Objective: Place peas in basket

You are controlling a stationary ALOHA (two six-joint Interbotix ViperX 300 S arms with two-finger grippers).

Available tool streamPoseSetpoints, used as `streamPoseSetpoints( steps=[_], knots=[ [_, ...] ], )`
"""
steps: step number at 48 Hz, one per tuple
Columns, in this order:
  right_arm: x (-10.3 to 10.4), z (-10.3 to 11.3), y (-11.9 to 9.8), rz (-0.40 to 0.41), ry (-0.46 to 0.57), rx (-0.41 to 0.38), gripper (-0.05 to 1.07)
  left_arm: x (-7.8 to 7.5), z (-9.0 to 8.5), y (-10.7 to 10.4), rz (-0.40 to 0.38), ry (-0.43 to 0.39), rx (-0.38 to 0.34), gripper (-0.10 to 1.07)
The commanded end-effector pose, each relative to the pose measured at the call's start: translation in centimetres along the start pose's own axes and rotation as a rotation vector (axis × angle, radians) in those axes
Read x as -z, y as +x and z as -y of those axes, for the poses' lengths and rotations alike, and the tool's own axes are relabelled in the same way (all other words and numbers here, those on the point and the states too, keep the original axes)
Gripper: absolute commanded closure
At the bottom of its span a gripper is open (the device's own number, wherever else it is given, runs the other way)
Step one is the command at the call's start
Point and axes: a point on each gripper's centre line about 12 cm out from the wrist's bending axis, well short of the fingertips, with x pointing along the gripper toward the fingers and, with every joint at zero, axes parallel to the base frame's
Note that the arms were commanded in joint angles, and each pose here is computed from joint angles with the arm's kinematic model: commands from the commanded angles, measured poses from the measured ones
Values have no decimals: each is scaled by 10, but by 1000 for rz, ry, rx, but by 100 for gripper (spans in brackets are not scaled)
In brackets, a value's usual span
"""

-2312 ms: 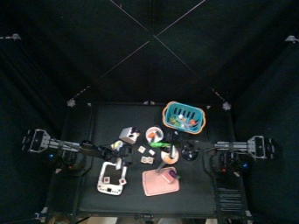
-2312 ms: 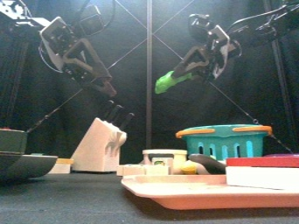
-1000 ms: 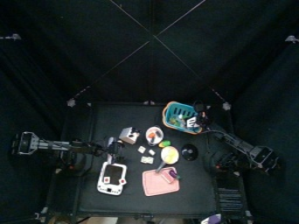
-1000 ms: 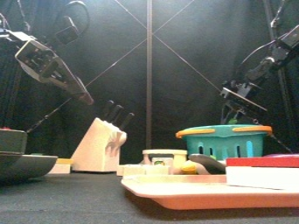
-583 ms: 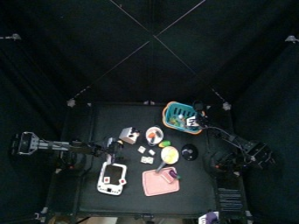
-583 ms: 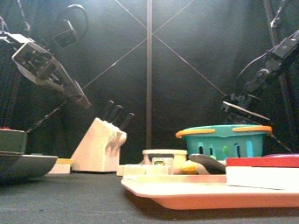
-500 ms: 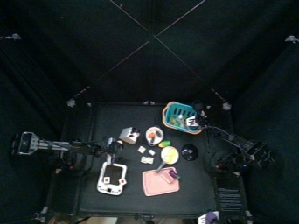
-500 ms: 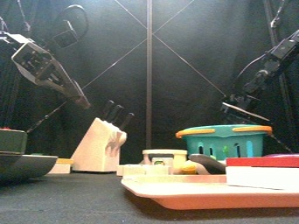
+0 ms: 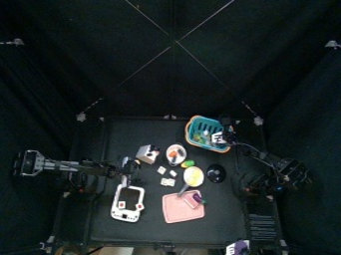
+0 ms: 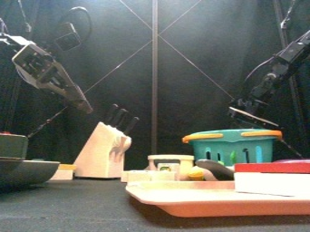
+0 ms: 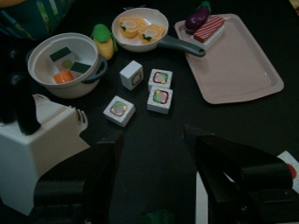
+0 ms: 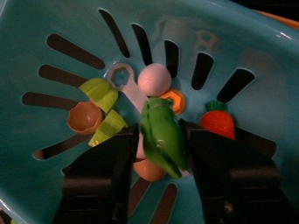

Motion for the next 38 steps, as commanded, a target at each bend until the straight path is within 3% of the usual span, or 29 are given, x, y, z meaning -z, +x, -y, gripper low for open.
streamPoseSetpoints(
  steps=[1,11,38],
  knots=[
    [-8,-3,-4,28,6,-12,17,-6,1,0,23,-2,9,6],
    [-8,-3,-3,30,1,-14,4,-8,2,0,37,-3,21,6],
    [-8,-11,-3,30,-21,-30,4,-6,3,0,33,-3,22,6]
  ],
)
